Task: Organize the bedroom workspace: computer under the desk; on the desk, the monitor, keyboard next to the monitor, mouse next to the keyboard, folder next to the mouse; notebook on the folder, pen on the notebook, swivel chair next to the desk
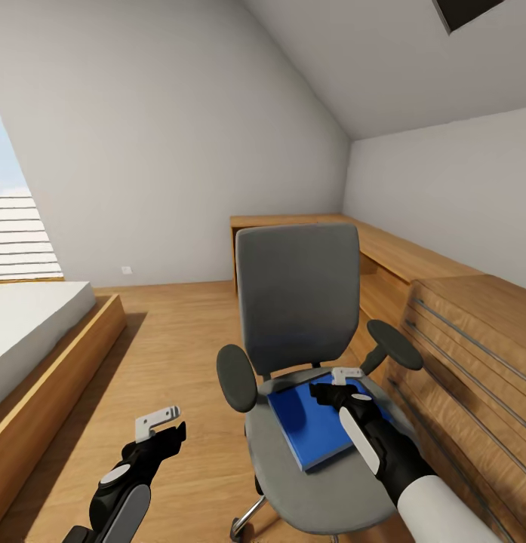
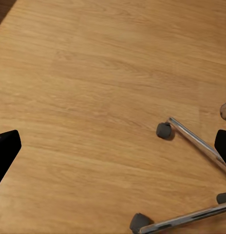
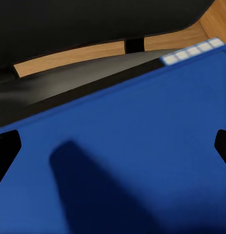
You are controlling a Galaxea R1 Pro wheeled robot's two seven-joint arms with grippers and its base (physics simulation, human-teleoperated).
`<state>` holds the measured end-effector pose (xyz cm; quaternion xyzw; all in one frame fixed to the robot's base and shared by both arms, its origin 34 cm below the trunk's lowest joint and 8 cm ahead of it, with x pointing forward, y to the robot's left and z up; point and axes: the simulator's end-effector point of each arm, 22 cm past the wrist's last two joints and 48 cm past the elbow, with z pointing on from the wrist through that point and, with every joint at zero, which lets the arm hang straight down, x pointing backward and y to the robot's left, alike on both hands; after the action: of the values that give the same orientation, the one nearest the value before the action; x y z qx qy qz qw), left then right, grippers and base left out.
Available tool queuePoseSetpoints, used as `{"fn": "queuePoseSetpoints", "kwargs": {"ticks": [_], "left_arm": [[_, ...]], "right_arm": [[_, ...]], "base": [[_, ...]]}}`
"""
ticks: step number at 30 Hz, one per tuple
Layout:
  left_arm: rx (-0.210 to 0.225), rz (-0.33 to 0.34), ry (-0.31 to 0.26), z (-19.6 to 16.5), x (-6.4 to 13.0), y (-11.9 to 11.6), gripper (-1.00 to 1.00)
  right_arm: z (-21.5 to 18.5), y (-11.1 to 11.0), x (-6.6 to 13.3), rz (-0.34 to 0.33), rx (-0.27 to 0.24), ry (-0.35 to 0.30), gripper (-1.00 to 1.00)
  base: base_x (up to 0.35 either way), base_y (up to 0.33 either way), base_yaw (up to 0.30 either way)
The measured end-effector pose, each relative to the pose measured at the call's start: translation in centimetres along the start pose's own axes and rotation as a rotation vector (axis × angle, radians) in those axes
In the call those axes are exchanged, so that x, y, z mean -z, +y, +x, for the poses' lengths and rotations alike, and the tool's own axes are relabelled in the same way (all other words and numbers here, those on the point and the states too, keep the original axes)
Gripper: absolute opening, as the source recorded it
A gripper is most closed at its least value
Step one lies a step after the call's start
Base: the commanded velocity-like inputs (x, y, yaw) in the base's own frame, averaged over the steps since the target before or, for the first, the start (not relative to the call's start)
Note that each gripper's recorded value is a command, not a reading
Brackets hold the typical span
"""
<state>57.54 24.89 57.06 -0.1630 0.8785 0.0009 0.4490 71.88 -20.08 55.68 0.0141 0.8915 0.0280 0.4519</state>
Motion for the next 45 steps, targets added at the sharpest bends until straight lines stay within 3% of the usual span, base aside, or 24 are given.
{"fn": "queuePoseSetpoints", "kwargs": {"ticks": [45], "left_arm": [[-0.002,-0.002,0.008,2.1,-1.0,0.6,1.00]], "right_arm": [[0.5,0.1,-0.4,-0.003,0.011,-0.031,1.00]], "base": [[-0.002,-0.001,0.000]]}}
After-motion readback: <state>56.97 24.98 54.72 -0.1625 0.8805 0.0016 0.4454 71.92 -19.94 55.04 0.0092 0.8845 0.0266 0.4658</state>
